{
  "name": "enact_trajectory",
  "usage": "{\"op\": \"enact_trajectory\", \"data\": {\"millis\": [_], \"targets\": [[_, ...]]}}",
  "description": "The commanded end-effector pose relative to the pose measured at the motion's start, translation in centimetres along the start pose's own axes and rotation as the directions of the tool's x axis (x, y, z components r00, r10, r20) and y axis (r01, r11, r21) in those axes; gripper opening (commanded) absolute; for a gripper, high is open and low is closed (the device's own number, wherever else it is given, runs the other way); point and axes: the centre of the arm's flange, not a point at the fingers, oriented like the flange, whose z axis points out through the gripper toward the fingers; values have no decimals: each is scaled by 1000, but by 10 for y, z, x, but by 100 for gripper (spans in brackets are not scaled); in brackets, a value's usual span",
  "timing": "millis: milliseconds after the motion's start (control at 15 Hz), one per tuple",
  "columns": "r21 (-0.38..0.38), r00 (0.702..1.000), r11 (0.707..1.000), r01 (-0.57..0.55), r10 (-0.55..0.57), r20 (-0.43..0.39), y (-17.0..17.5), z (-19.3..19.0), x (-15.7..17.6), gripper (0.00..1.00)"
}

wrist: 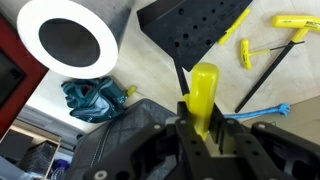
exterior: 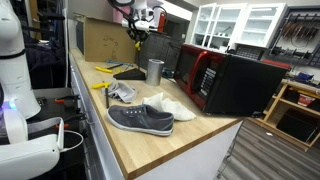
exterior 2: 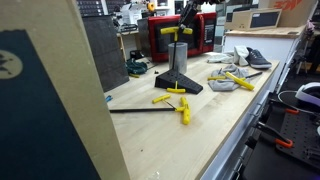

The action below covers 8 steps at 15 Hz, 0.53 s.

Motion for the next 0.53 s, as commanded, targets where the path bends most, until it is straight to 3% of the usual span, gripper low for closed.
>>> {"op": "enact_trajectory", "data": {"millis": [0,467], "targets": [[3,997,1000,20,-20,-78,8,-8,6,6],[71,999,997,-12,15,-44,1,-5,1,6]]}}
